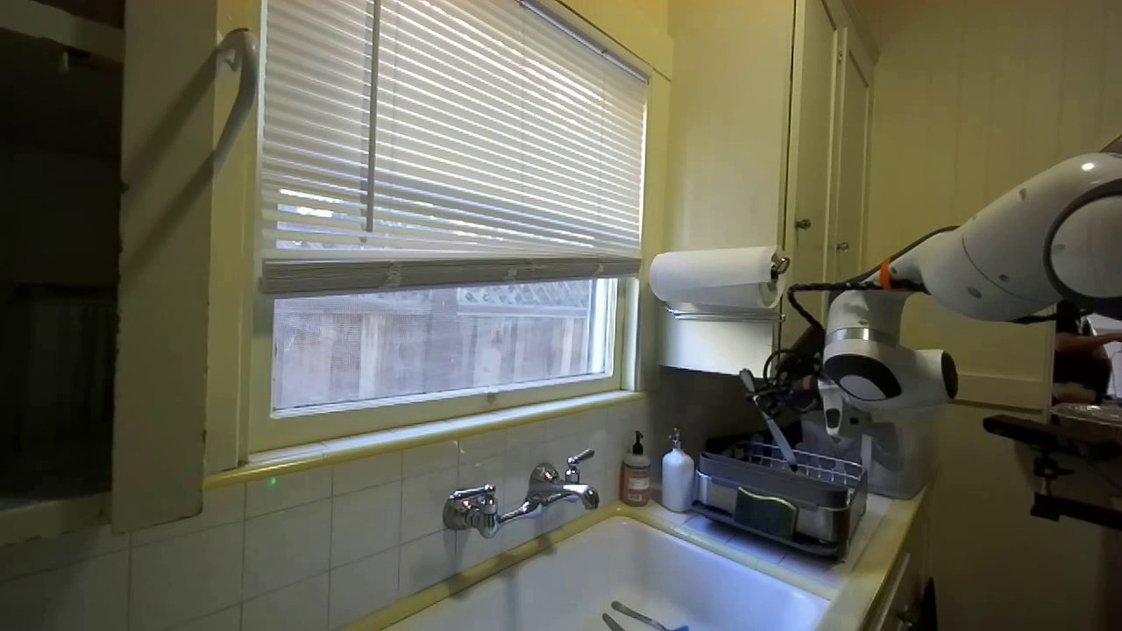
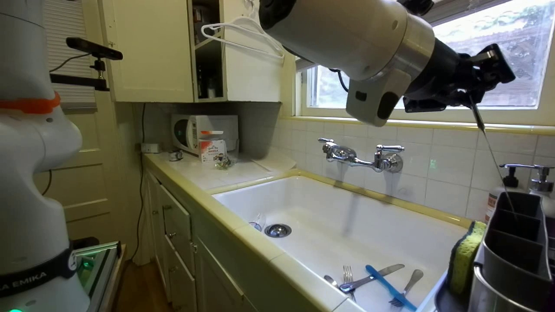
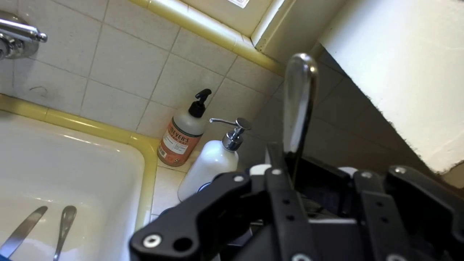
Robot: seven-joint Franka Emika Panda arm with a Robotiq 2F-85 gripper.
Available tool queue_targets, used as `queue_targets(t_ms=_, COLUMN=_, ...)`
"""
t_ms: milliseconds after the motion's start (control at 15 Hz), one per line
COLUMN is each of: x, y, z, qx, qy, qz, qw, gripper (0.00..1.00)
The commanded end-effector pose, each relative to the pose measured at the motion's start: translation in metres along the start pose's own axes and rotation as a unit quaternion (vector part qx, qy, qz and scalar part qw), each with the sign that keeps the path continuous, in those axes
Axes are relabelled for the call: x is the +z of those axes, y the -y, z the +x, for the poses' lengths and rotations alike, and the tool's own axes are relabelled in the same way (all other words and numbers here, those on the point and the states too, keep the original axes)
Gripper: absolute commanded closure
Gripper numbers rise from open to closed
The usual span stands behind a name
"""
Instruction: Move the butter knife from the sink to the plate rack
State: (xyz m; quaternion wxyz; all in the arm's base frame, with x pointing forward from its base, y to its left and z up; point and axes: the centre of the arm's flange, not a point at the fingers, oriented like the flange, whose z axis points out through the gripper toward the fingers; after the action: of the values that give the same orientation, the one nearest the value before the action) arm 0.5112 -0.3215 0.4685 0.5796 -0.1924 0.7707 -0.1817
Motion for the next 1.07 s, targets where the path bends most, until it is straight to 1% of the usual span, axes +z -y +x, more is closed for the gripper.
queue_targets(t_ms=0, x=0.009, y=0.012, z=0.016, qx=0.043, qy=0.023, qz=-0.014, qw=0.9987, gripper=0.98)
queue_targets(t_ms=200, x=0.013, y=0.013, z=0.026, qx=0.062, qy=0.033, qz=-0.026, qw=0.9972, gripper=0.98)
queue_targets(t_ms=667, x=0.024, y=0.008, z=0.042, qx=0.076, qy=0.057, qz=-0.056, qw=0.9939, gripper=0.98)
queue_targets(t_ms=733, x=0.023, y=0.009, z=0.045, qx=0.071, qy=0.048, qz=-0.053, qw=0.9949, gripper=0.98)
queue_targets(t_ms=1000, x=0.003, y=0.028, z=0.063, qx=0.066, qy=0.019, qz=-0.025, qw=0.9973, gripper=0.98)
